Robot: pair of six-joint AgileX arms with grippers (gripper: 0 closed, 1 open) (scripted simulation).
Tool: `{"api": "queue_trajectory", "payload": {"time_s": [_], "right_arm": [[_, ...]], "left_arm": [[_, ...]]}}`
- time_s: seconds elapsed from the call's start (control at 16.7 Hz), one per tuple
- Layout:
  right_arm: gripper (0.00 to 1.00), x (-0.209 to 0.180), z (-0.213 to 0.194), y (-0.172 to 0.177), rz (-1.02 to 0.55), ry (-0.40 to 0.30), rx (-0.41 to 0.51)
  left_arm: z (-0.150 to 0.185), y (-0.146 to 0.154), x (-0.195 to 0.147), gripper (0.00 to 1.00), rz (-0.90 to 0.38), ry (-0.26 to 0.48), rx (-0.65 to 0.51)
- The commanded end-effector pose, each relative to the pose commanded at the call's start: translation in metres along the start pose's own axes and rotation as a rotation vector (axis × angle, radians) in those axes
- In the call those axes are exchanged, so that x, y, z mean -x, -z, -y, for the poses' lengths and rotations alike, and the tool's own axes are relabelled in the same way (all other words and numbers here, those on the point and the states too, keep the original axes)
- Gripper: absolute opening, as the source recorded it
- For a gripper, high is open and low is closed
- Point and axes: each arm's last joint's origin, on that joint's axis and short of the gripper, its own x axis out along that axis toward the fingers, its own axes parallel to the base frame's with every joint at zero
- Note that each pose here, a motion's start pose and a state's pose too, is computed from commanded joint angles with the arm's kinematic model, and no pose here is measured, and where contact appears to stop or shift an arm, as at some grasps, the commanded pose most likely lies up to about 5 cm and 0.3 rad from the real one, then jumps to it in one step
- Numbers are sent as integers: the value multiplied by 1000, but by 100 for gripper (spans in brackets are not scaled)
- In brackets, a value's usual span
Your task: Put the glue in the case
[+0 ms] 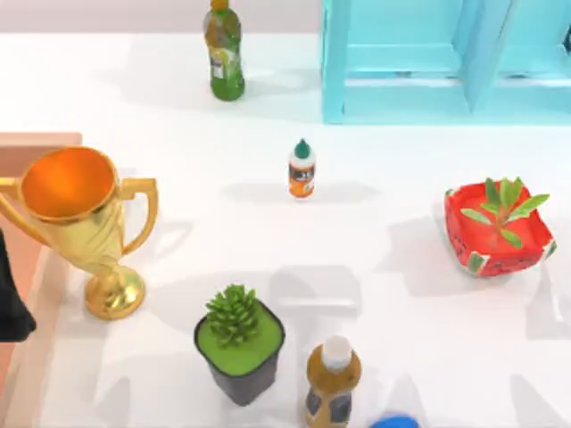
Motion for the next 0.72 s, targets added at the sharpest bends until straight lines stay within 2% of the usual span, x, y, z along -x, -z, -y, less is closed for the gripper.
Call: {"api": "queue_trajectory", "payload": {"time_s": [0.24, 0.42, 0.54, 0.72], "right_arm": [[100, 0, 0, 0, 0, 0, 0], [100, 0, 0, 0, 0, 0, 0], [100, 0, 0, 0, 0, 0, 0], [100, 0, 0, 0, 0, 0, 0]], "left_arm": [[2, -1, -1, 100, -22, 10, 11], [10, -18, -6, 100, -41, 51, 33], [21, -41, -13, 100, -34, 110, 43], [48, -78, -36, 100, -46, 235, 47]]}}
